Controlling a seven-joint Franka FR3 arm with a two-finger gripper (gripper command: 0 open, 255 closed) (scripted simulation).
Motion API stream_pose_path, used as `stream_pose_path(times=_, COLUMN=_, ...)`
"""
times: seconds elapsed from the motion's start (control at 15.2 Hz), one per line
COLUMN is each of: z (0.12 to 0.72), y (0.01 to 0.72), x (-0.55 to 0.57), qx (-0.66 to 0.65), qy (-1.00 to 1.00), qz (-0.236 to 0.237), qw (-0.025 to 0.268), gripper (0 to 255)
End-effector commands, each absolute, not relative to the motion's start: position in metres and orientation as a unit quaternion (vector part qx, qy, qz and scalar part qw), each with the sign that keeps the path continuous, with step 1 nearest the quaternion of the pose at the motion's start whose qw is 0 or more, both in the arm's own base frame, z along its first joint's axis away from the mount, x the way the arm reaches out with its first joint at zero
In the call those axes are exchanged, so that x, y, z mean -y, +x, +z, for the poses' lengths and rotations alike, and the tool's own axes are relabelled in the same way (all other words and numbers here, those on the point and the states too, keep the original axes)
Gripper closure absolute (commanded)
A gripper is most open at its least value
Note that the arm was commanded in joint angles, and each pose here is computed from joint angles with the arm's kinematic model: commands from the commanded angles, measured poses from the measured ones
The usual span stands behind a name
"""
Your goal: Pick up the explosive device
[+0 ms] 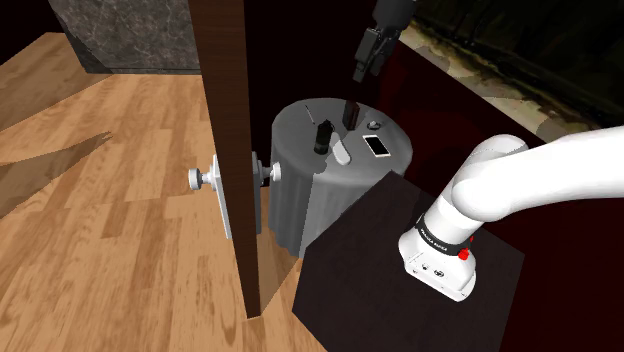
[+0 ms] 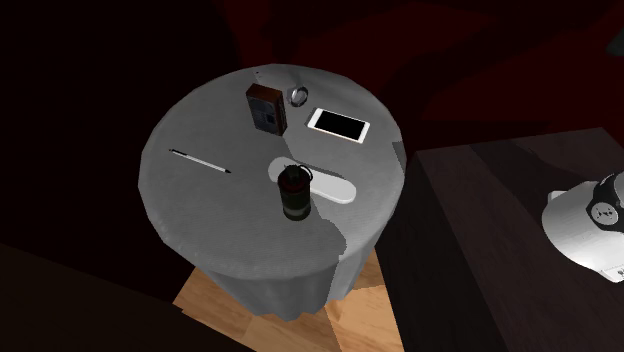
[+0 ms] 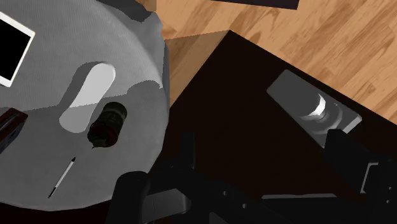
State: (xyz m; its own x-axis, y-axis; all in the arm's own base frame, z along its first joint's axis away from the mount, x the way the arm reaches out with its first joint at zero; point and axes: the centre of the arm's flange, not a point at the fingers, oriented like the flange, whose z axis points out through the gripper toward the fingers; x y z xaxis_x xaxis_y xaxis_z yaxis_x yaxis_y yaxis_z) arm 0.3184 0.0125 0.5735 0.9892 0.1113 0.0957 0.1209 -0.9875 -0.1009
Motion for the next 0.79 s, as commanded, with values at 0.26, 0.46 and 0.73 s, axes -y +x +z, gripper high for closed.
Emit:
stream_pose_path(times=0.26, z=0.531, y=0.337, x=0.009, qx=0.061, qy=-0.996, qz=-0.053, qw=0.048, gripper=0)
stream_pose_path(times=0.46, z=0.499, y=0.351, x=0.026, qx=0.064, qy=-0.995, qz=-0.059, qw=0.043, gripper=0)
stream_pose_path(times=0.73, z=0.458, y=0.37, x=0.048, qx=0.067, qy=-0.995, qz=-0.067, qw=0.038, gripper=0)
